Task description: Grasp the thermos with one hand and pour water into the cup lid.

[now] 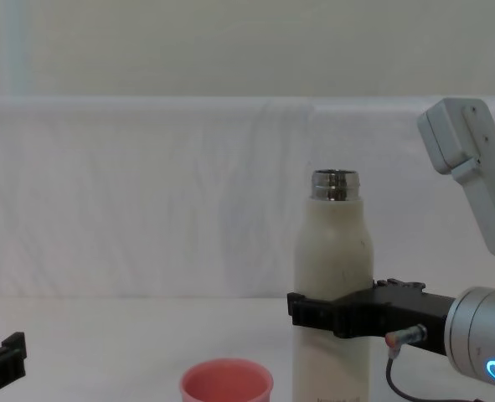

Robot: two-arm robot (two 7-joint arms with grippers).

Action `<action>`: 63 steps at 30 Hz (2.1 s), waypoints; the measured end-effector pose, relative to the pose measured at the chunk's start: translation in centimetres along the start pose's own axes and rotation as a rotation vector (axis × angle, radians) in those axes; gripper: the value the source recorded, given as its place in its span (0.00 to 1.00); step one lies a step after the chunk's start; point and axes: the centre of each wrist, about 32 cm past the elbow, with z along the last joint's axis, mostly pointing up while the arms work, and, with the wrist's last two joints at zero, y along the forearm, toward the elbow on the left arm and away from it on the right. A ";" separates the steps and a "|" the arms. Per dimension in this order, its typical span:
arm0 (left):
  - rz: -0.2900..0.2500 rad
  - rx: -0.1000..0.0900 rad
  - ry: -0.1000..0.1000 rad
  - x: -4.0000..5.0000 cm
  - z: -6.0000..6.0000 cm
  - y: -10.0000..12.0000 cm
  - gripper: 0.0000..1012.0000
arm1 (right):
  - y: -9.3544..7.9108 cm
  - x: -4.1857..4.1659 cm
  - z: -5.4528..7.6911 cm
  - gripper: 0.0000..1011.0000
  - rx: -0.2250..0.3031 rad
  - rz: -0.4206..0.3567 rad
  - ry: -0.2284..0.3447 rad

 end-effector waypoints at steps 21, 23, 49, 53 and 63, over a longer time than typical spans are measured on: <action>0.000 0.000 0.000 0.00 0.0 0.0 0.99 | -1.2 0.79 -0.2 0.99 0.009 -0.008 0.010; 0.000 0.000 0.000 0.00 0.0 0.0 0.99 | -1.4 0.86 -0.2 0.99 0.012 -0.007 0.012; 0.000 0.000 0.000 0.00 0.0 0.0 0.99 | -3.2 0.48 0.0 0.99 0.039 0.019 0.007; 0.000 0.000 0.000 0.00 0.0 0.0 0.99 | -3.7 0.67 0.0 0.99 0.040 0.011 0.000; 0.000 0.000 0.000 0.00 0.0 0.0 0.99 | -5.3 0.72 -0.2 0.99 0.042 -0.003 -0.004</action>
